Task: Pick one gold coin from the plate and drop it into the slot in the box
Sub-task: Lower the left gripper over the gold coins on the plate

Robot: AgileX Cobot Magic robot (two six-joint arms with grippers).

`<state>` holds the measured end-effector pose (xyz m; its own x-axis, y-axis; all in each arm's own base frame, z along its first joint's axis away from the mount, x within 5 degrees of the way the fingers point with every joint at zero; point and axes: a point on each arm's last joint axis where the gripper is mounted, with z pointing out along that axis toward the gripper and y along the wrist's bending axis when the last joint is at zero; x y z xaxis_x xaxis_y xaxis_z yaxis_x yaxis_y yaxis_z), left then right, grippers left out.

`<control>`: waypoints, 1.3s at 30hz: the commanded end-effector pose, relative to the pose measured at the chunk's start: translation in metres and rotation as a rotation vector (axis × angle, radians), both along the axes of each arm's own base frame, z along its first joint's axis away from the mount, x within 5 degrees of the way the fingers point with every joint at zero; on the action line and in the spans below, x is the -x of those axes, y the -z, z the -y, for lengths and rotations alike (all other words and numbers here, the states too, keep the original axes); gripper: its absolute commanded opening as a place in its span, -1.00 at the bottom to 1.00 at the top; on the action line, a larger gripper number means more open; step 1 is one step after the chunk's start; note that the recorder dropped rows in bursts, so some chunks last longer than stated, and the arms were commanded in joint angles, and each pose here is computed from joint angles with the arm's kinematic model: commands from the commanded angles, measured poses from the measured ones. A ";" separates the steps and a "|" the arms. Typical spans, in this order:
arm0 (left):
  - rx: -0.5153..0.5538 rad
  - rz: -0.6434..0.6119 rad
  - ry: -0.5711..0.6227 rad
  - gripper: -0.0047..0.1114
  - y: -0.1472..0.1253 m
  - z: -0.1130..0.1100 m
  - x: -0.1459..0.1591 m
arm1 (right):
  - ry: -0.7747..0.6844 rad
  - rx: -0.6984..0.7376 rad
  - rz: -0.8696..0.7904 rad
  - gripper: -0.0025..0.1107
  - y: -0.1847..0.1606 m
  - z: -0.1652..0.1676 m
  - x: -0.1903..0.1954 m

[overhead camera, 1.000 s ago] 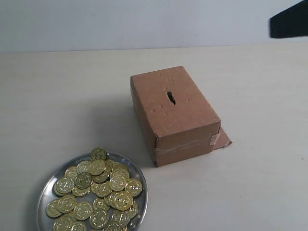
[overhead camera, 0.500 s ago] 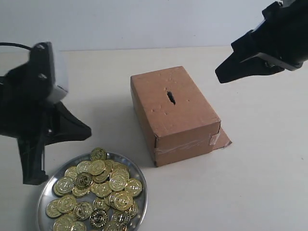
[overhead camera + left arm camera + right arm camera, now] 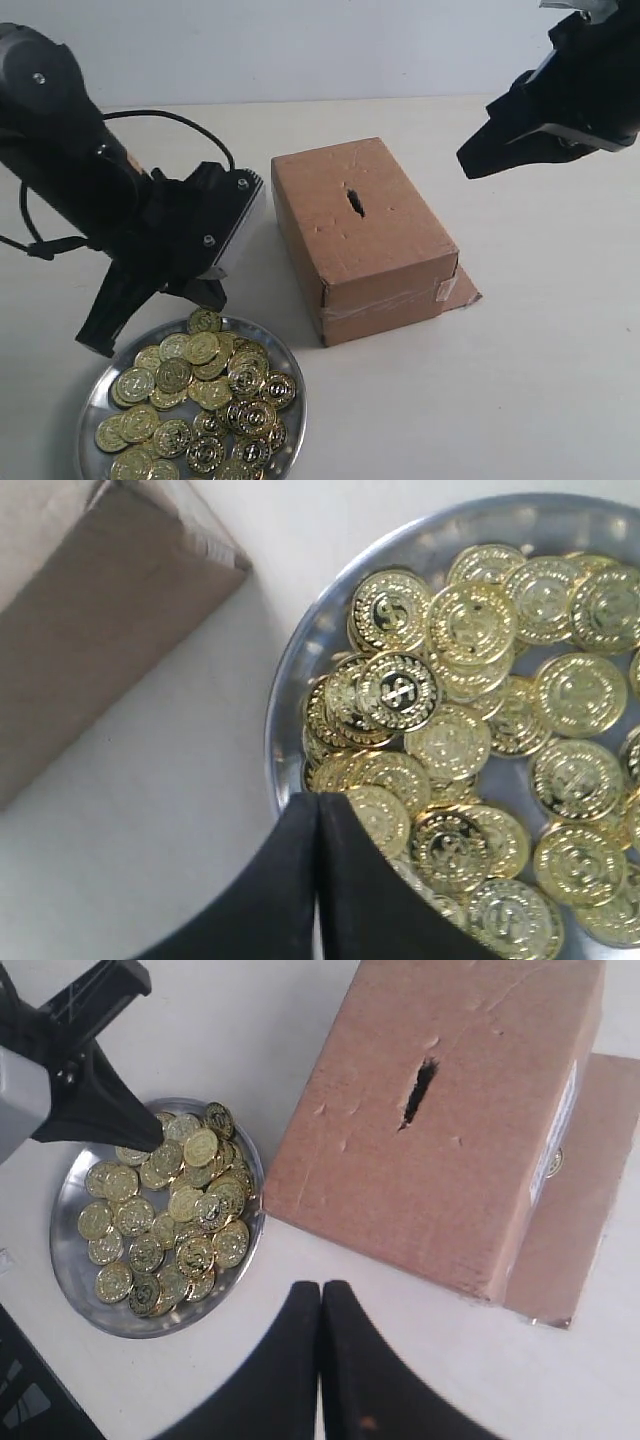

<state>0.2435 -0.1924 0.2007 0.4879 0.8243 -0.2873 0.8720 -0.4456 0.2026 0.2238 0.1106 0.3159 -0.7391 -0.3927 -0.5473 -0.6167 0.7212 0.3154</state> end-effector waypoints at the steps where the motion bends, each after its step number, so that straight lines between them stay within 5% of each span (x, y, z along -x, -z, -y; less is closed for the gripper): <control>1: -0.077 0.052 0.168 -0.92 0.007 0.017 -0.004 | -0.013 0.019 -0.014 -0.96 0.012 0.001 0.003; 8: -0.243 0.160 0.426 -0.92 0.027 0.039 0.002 | -0.018 0.034 -0.044 -0.96 0.028 0.002 0.008; 18: -0.250 0.160 0.548 -0.90 0.035 0.051 0.012 | -0.023 0.035 -0.052 -0.96 0.028 0.002 0.008; 20: -0.248 0.161 0.560 -0.75 0.035 0.054 0.015 | -0.023 0.035 -0.052 -0.96 0.028 0.002 0.008; 24: -0.251 0.148 0.621 -0.11 0.037 0.057 0.022 | -0.023 0.035 -0.052 -0.96 0.028 0.002 0.008; 39: -0.278 0.133 0.725 -0.04 0.066 0.051 0.027 | -0.020 0.029 -0.056 -0.96 0.028 0.002 0.009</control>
<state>0.2170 -0.2415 0.1352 0.9443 0.3283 -0.0220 0.3290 -0.9414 0.0744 0.2161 0.1077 0.2882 -0.7654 -0.4180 -0.4892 -0.6057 0.7248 0.3283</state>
